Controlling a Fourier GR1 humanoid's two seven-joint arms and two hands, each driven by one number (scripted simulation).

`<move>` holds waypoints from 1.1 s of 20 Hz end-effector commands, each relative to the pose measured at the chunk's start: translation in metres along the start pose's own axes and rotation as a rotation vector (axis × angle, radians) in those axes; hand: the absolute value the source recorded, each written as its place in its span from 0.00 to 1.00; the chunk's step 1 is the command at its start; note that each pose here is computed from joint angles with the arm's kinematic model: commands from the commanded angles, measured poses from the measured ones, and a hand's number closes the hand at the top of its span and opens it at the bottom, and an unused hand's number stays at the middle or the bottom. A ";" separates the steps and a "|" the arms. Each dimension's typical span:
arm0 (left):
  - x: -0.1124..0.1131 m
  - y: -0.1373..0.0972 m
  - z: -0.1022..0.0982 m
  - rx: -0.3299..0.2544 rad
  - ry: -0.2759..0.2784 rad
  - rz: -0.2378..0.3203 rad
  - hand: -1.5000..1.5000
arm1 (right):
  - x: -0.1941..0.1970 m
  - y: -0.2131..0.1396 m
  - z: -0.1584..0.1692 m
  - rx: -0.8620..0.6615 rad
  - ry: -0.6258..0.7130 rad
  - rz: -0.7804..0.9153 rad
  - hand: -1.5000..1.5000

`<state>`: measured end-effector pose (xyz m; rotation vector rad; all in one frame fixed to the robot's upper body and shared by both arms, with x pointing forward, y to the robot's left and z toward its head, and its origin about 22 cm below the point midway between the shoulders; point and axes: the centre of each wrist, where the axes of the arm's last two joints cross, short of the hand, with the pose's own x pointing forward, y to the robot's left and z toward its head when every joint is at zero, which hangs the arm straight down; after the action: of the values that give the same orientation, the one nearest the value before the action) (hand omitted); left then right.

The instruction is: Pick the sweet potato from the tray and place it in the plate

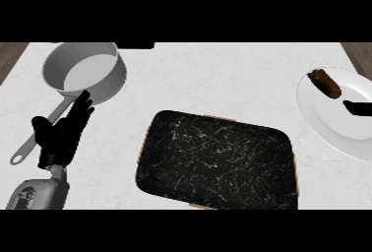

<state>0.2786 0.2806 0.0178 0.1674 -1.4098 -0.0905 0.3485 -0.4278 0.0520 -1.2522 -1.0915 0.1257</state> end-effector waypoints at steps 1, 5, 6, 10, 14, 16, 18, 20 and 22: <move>-0.013 0.003 -0.003 0.013 0.020 0.000 0.50 | 0.004 0.004 0.003 -0.084 -0.136 -0.060 0.00; -0.001 -0.002 0.001 0.019 0.012 -0.001 0.50 | 0.041 -0.012 0.002 -0.147 -0.327 -0.286 0.00; -0.007 0.009 -0.001 0.013 0.016 0.010 0.50 | 0.046 -0.025 -0.002 -0.157 -0.346 -0.343 0.00; 0.016 0.017 -0.003 0.020 0.026 0.002 0.50 | 0.055 -0.034 0.010 -0.132 -0.279 -0.488 0.00; 0.001 0.000 0.000 0.009 0.016 0.000 0.50 | 0.038 -0.037 0.009 0.002 -0.145 -0.643 0.00; -0.012 0.012 0.003 0.031 0.027 0.001 0.50 | 0.027 -0.061 0.009 0.035 -0.159 -0.729 0.00; -0.005 0.007 -0.008 0.008 -0.003 -0.008 0.50 | 0.004 -0.061 0.006 0.056 -0.147 -0.756 0.00; -0.016 0.008 0.019 0.007 0.005 0.003 0.50 | -0.022 -0.064 0.019 0.050 -0.165 -0.740 0.00; -0.001 0.009 -0.003 0.006 0.001 -0.002 0.50 | -0.035 -0.061 0.013 0.023 -0.171 -0.741 0.00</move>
<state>0.2770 0.2856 0.0149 0.1788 -1.4055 -0.0785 0.3099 -0.4410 0.0921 -0.7779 -1.5991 -0.3006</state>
